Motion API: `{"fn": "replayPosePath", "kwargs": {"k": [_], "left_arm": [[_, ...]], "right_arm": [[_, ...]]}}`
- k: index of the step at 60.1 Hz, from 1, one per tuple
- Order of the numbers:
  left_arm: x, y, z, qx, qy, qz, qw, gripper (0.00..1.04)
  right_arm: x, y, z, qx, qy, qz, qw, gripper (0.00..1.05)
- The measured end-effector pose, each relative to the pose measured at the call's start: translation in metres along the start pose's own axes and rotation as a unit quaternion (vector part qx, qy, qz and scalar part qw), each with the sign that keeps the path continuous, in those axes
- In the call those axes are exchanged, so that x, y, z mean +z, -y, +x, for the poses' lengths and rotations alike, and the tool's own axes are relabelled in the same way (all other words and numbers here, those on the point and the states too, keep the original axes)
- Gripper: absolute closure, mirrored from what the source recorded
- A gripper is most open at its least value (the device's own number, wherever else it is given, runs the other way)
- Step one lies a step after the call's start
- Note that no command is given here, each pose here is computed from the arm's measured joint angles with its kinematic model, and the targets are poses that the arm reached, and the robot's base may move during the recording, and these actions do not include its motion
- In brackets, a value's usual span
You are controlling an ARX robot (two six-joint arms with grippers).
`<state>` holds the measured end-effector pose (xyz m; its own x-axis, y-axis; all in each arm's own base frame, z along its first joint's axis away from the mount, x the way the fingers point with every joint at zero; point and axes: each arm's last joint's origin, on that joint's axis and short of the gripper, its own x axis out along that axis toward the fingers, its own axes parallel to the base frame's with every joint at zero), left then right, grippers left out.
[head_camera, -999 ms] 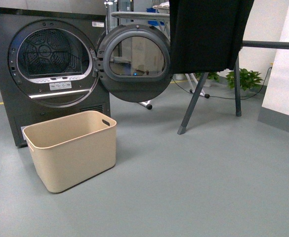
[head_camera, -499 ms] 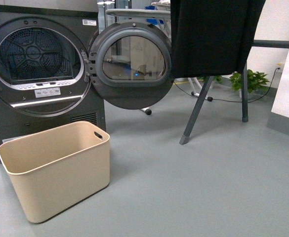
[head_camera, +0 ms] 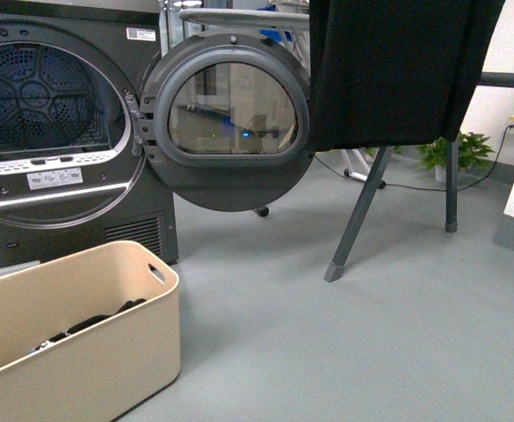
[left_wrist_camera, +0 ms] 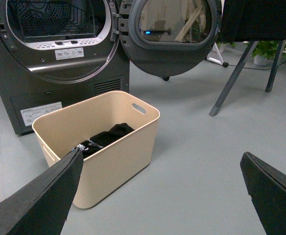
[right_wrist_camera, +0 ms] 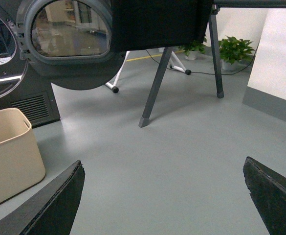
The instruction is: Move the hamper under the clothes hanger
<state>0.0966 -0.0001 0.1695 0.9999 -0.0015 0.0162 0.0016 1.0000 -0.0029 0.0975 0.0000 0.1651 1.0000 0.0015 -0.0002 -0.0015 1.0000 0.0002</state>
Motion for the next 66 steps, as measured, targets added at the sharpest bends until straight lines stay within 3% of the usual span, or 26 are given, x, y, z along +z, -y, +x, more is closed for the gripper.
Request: {"fn": "replayPosePath", "kwargs": {"k": [66], "left_arm": [[-0.0003,0.0002,0.0002,-0.002,-0.002,0.000,1.000,0.07]], "right_arm": [[-0.0002,0.0002,0.0000,-0.002,-0.001,0.000,1.000,0.08]]}}
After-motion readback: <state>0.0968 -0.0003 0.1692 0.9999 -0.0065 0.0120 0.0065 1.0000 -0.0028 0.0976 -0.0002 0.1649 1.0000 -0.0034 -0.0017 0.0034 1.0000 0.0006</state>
